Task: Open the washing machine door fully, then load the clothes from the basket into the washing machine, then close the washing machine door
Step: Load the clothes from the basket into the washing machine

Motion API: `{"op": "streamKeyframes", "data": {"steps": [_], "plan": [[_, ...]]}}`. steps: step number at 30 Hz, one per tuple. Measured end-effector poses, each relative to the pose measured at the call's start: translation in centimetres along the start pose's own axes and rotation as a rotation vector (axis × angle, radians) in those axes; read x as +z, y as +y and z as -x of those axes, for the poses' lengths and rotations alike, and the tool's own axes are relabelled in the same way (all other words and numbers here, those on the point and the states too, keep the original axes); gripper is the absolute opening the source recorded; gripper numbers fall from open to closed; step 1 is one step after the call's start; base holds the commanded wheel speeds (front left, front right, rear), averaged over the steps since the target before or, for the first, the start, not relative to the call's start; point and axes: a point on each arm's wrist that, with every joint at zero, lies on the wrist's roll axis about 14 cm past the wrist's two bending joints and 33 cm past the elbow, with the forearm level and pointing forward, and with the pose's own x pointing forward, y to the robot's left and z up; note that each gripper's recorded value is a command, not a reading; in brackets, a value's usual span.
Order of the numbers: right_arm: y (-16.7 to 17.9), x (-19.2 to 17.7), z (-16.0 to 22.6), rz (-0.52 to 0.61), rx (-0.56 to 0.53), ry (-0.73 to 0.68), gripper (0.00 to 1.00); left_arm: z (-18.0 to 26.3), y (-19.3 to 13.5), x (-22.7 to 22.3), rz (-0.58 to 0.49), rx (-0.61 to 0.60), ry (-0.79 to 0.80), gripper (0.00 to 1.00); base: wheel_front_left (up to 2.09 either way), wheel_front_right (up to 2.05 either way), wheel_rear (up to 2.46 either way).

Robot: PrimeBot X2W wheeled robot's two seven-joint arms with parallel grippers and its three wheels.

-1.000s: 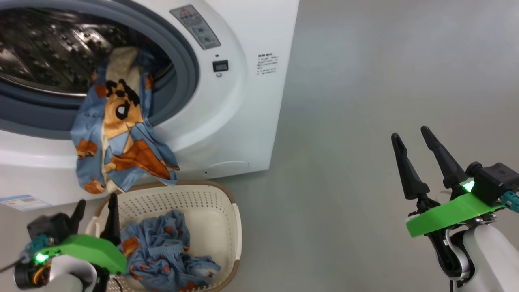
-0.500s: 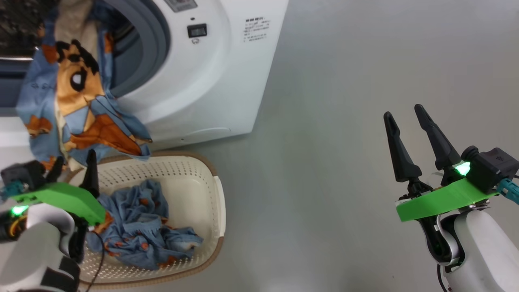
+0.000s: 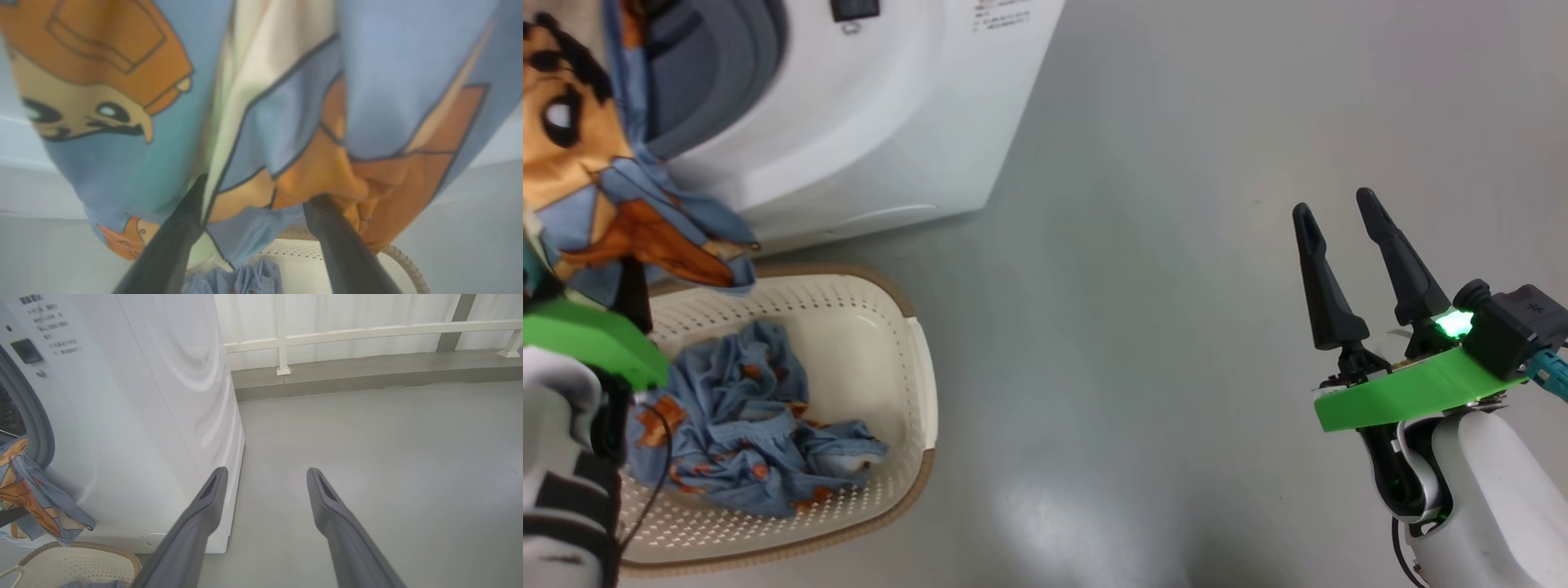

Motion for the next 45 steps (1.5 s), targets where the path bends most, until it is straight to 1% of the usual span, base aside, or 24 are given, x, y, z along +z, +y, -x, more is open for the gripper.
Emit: {"op": "streamKeyframes", "data": {"steps": [8, 10, 11, 12, 22, 27, 33, 37, 45], "plan": [[-0.8, -0.7, -0.2, 0.011, -0.024, 0.017, 1.0, -2.1, -0.3, 1.0, 0.002, -0.009, -0.039, 1.0, 0.0, 0.0, 0.0], [-0.8, -0.6, -0.4, 0.009, -0.027, 0.01, 1.0, -2.2, -0.4, 0.8, 0.003, -0.011, -0.038, 0.98, 0.0, 0.0, 0.0], [-0.8, -0.5, -0.5, 0.006, -0.029, 0.007, 1.0, -2.2, -0.4, 0.9, 0.003, -0.013, -0.041, 0.43, 0.0, 0.0, 0.0], [-0.7, -0.5, -0.5, 0.005, -0.029, 0.006, 1.0, -2.2, -0.5, 1.0, 0.004, -0.015, -0.044, 0.0, 0.0, 0.0, 0.0], [-0.2, 0.2, -0.4, 0.001, -0.013, -0.009, 1.0, -0.7, -1.0, 2.4, 0.014, -0.036, -0.092, 0.0, 0.0, 0.0, 0.0], [0.3, 0.6, -0.3, 0.006, 0.01, -0.017, 1.0, 0.4, -1.8, 3.1, -0.006, -0.064, -0.12, 0.0, 0.0, 0.0, 0.0], [0.8, 1.6, -0.2, 0.005, 0.024, -0.04, 1.0, 1.9, -2.6, 4.4, -0.004, -0.09, -0.172, 0.0, 0.0, 0.0, 0.0], [1.0, 2.4, 0.0, 0.006, 0.032, -0.057, 1.0, 3.1, -3.9, 6.4, 0.002, -0.131, -0.248, 0.0, 0.0, 0.0, 0.0], [1.5, 3.1, 0.0, -0.004, 0.046, -0.076, 1.0, 5.0, -5.6, 11.3, 0.008, -0.191, -0.404, 0.0, 0.0, 0.0, 0.0]]}}
